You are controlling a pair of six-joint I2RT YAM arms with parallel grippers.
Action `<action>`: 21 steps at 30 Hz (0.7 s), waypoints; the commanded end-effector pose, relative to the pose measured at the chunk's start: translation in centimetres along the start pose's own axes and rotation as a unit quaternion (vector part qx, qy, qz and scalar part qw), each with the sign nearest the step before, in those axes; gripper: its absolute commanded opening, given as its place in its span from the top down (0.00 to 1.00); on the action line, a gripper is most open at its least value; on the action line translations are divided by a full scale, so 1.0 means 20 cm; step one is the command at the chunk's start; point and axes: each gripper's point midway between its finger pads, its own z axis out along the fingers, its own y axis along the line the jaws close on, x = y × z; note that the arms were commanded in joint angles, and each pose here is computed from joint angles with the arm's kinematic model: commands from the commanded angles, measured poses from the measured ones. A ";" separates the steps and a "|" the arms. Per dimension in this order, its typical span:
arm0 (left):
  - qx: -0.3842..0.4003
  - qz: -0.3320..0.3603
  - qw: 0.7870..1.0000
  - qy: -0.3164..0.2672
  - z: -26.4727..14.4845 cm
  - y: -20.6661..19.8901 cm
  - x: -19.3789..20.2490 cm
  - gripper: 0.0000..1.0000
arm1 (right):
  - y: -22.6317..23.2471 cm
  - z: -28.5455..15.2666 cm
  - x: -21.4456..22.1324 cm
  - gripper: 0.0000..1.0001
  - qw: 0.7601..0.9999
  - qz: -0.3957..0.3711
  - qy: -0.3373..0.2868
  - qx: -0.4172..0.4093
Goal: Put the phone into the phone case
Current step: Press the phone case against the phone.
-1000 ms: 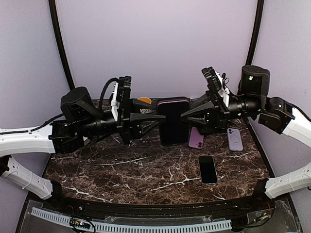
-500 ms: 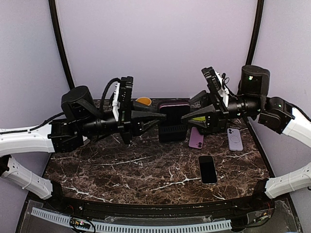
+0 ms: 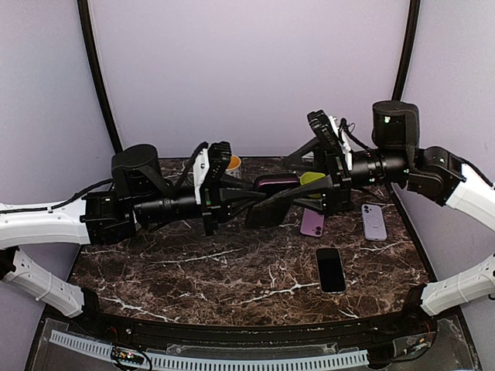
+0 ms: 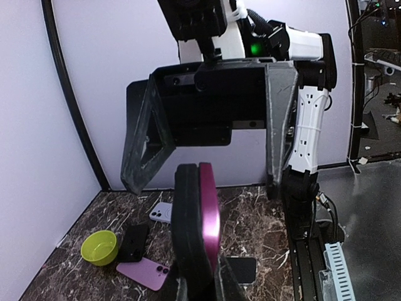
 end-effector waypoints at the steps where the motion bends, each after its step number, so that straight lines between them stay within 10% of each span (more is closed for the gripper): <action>1: -0.012 0.025 1.000 -0.005 -0.01 0.01 -0.02 1.00 | 0.00 0.01 -0.02 0.20 0.999 -0.051 -0.002 -0.002; 7: 0.015 0.022 1.000 -0.002 0.00 -0.04 0.00 1.00 | 0.02 0.07 0.03 0.23 0.997 -0.061 0.010 -0.037; 17: 0.026 0.019 0.999 0.002 0.00 -0.06 0.02 1.00 | 0.05 0.11 0.04 0.60 0.997 -0.035 -0.005 -0.068; 21: 0.030 0.013 0.999 -0.004 0.00 -0.07 0.00 1.00 | 0.05 0.13 0.03 0.90 0.997 -0.021 -0.008 -0.074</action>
